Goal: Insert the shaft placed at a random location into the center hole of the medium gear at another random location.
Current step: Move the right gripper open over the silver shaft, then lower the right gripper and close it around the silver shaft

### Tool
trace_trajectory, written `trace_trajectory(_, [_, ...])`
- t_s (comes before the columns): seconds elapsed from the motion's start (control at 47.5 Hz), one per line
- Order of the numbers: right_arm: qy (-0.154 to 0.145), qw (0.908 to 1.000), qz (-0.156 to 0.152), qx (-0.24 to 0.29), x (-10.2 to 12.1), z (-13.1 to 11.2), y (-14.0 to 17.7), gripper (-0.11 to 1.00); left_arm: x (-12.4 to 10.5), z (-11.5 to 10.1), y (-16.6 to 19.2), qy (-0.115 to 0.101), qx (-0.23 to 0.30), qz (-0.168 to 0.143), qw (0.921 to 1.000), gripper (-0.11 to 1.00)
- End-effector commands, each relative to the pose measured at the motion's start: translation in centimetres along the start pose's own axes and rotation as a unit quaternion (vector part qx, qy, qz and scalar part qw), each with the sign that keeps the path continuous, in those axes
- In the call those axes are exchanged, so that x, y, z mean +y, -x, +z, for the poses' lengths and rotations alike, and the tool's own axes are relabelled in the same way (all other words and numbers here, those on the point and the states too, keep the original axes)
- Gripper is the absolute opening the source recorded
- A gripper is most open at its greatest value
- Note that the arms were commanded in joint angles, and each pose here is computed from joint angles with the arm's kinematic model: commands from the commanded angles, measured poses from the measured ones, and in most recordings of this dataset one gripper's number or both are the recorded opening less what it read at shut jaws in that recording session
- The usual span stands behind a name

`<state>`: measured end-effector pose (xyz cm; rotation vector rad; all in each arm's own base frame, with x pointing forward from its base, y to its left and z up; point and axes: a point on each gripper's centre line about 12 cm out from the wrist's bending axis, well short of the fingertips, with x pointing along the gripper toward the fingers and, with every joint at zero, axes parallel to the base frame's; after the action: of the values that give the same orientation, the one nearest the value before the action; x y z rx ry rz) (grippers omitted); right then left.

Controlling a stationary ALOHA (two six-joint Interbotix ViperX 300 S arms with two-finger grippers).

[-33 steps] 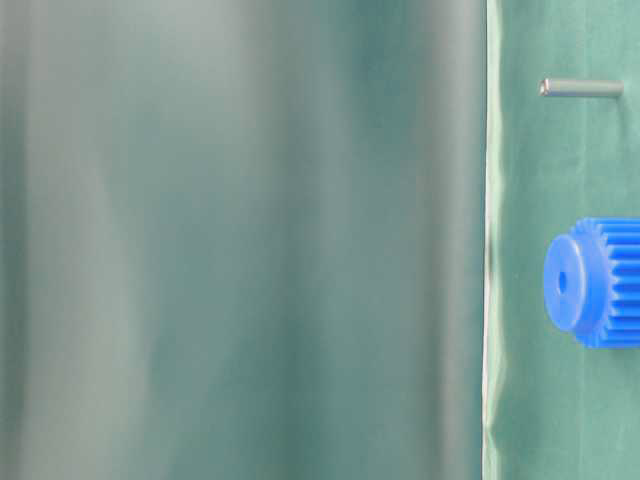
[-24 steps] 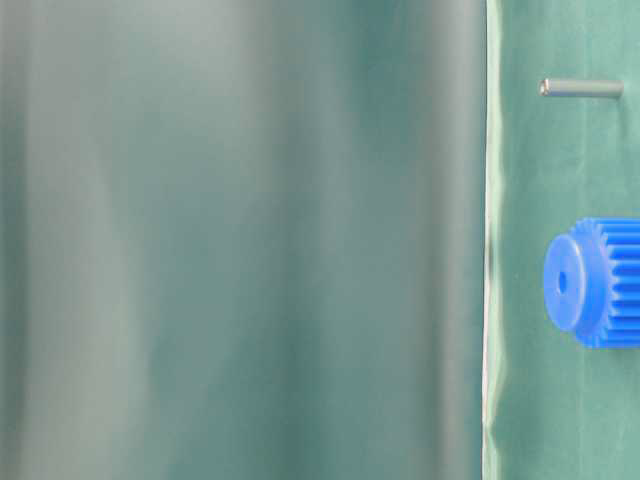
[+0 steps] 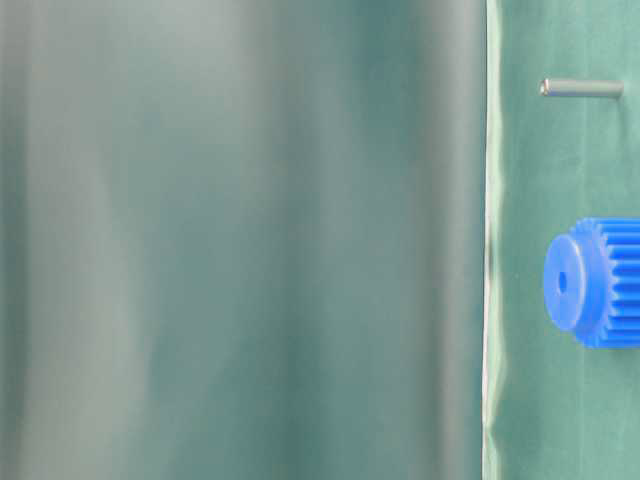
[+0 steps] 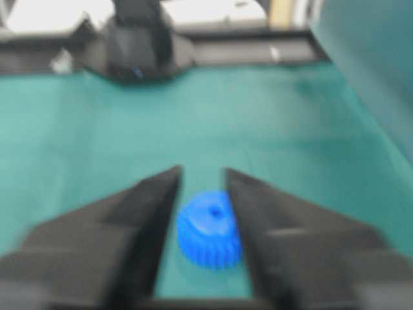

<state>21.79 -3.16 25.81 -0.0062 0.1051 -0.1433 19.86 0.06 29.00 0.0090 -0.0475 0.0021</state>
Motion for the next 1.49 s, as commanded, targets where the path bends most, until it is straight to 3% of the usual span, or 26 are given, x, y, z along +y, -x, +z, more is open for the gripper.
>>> trace_trajectory(0.0, [0.002, 0.9998, -0.015, 0.011, -0.7, -0.8, -1.0, 0.57, 0.1, 0.9, -0.3, -0.002, -0.011, 0.001, 0.9999, 0.0])
trace_trajectory(0.084, [0.005, 0.9991, -0.028, 0.03, -1.4, -2.6, -2.1, 0.82, 0.1, 0.9, -0.3, -0.002, -0.011, 0.001, 0.9999, 0.0])
trace_trajectory(0.126, [0.005, 0.9987, -0.034, 0.037, -1.7, -3.4, -2.5, 0.87, 0.1, 0.8, -0.3, -0.002, -0.01, 0.001, 0.9999, 0.0])
trace_trajectory(0.231, [0.005, 0.9974, -0.044, 0.056, -2.3, -5.4, -3.9, 0.79, 0.1, 0.7, -0.3, -0.002, -0.008, 0.001, 1.0, 0.0])
trace_trajectory(0.484, [-0.004, 0.9929, -0.063, 0.101, -3.5, -9.5, -6.7, 0.8, 0.1, 0.6, -0.3, -0.003, -0.005, 0.001, 1.0, 0.0])
trace_trajectory(0.905, [-0.015, 0.9868, -0.071, 0.145, -3.9, -14.2, -8.9, 0.8, 0.1, 0.5, -0.4, -0.004, -0.004, 0.001, 1.0, 0.0])
trace_trajectory(1.347, [-0.017, 0.9861, -0.072, 0.149, -4.0, -14.9, -9.5, 0.79, 0.1, 0.5, -0.4, -0.004, -0.004, 0.001, 1.0, 0.0])
trace_trajectory(1.473, [-0.017, 0.9868, -0.072, 0.144, -4.0, -14.8, -9.5, 0.71, 0.1, 0.5, -0.4, -0.004, -0.004, 0.001, 1.0, 0.0])
